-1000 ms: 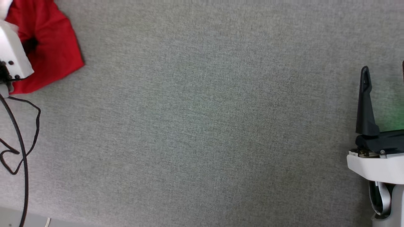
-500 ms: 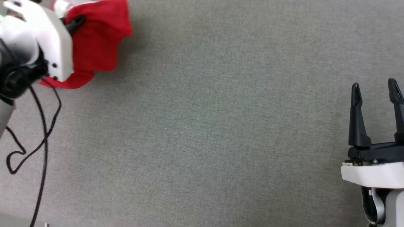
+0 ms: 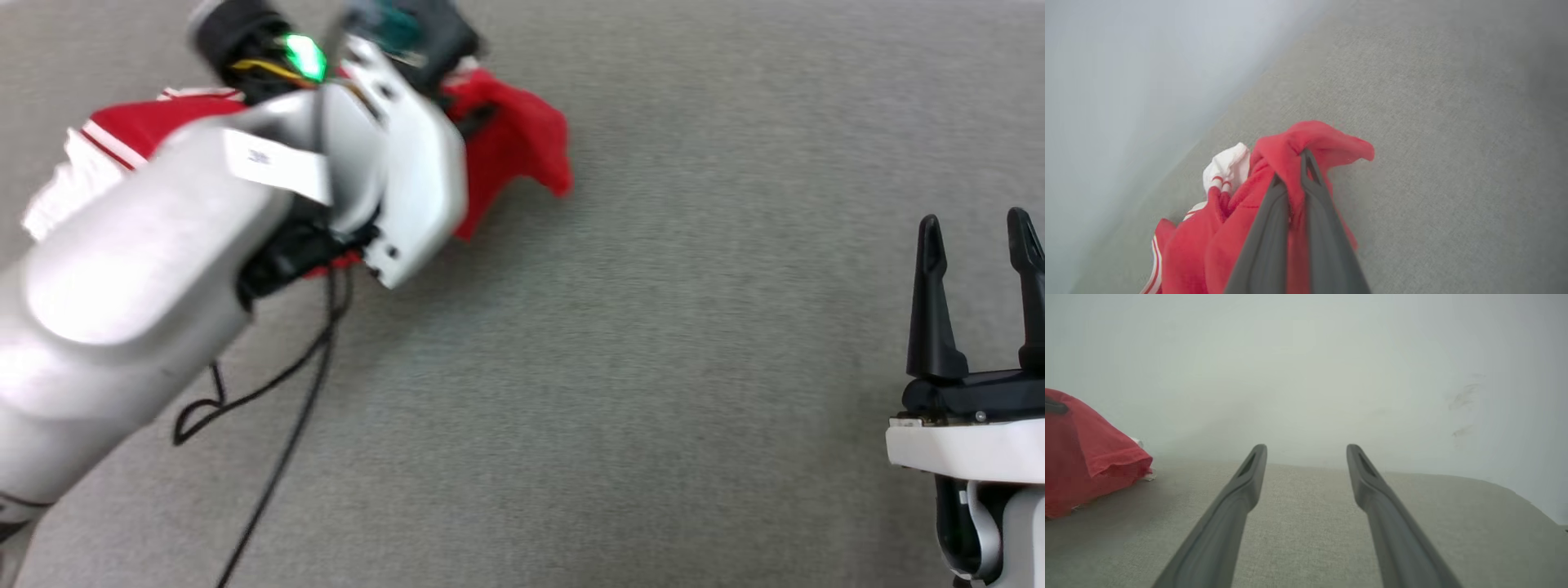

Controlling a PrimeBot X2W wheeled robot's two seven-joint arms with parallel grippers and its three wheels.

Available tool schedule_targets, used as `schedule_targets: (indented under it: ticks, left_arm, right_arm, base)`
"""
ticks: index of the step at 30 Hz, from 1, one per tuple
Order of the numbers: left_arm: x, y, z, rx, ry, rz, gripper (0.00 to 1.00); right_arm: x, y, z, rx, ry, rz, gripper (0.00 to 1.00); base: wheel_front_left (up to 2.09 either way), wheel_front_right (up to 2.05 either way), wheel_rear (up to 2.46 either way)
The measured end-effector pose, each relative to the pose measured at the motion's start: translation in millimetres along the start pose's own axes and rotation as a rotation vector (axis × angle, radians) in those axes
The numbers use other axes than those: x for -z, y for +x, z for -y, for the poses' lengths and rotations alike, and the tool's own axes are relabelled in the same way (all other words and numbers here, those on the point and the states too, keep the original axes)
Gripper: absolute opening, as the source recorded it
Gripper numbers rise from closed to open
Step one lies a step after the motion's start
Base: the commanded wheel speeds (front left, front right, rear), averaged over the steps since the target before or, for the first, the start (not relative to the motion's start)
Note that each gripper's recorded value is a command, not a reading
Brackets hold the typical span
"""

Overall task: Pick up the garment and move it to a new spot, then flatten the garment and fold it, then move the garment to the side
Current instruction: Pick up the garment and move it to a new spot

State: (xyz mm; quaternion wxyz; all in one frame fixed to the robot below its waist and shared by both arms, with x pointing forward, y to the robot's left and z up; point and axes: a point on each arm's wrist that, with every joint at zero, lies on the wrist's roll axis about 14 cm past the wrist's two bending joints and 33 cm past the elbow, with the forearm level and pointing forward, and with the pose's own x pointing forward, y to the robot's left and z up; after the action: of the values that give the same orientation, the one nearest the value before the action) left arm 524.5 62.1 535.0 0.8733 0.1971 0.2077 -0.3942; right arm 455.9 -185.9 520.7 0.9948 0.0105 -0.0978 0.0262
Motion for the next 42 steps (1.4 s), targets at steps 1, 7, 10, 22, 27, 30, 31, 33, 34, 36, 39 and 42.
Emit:
schedule_targets:
  ticks: [1, 7, 10, 22, 27, 30, 31, 33, 34, 36, 39, 42]
  left_arm:
    - [-7.3, 8.3, 13.1, 0.04, 0.023, 0.013, 0.0]
    - [-52.8, 46.9, 86.4, 0.253, 0.148, 0.111, 0.0]
    - [-72.7, 58.5, 122.5, 0.353, 0.181, 0.166, 0.0]
    - [-9.5, 70.3, 227.8, 0.606, 0.132, 0.022, 0.0]
    - [43.8, 65.0, 256.4, 0.665, 0.058, -0.119, 0.0]
    - [63.8, 57.8, 270.9, 0.693, 0.041, -0.182, 0.0]
    - [68.0, 55.4, 274.3, 0.697, 0.039, -0.195, 0.0]
    - [68.5, 53.2, 277.0, 0.696, 0.039, -0.19, 0.0]
    - [64.5, 53.4, 276.5, 0.689, 0.036, -0.167, 0.0]
    - [51.7, 54.4, 274.5, 0.67, 0.026, -0.095, 1.0]
    - [21.0, 54.6, 267.0, 0.632, 0.0, 0.057, 1.0]
    - [-7.9, 56.6, 239.0, 0.524, -0.005, 0.207, 1.0]
  right_arm:
    - [-2.1, -3.0, 6.6, 0.018, -0.004, 0.001, 1.0]
    - [-13.3, -22.2, 44.1, 0.122, -0.03, 0.003, 1.0]
    - [-16.6, -32.4, 61.0, 0.172, -0.042, -0.002, 1.0]
    - [-14.2, -45.9, 80.7, 0.232, -0.053, -0.026, 1.0]
    - [-13.4, -46.1, 80.0, 0.23, -0.054, -0.029, 1.0]
    - [-14.2, -46.5, 80.7, 0.232, -0.056, -0.028, 1.0]
    - [-14.1, -46.5, 80.0, 0.23, -0.055, -0.028, 1.0]
    - [-13.9, -45.5, 77.6, 0.222, -0.057, -0.028, 1.0]
    - [-14.3, -45.1, 76.3, 0.219, -0.054, -0.026, 1.0]
    - [-14.6, -45.8, 73.5, 0.211, -0.053, -0.027, 1.0]
    - [-16.0, -49.4, 69.1, 0.201, -0.049, -0.028, 1.0]
    - [-18.0, -55.5, 65.0, 0.193, -0.045, -0.03, 1.0]
  base:
    - [0.0, 0.0, 0.0]
    - [0.0, 0.0, 0.0]
    - [0.0, 0.0, 0.0]
    - [0.0, 0.0, 0.0]
    - [0.0, 0.0, 0.0]
    - [0.0, 0.0, 0.0]
    - [0.0, 0.0, 0.0]
    - [0.0, 0.0, 0.0]
    - [0.0, 0.0, 0.0]
    - [0.0, 0.0, 0.0]
    - [0.0, 0.0, 0.0]
    - [0.0, 0.0, 0.0]
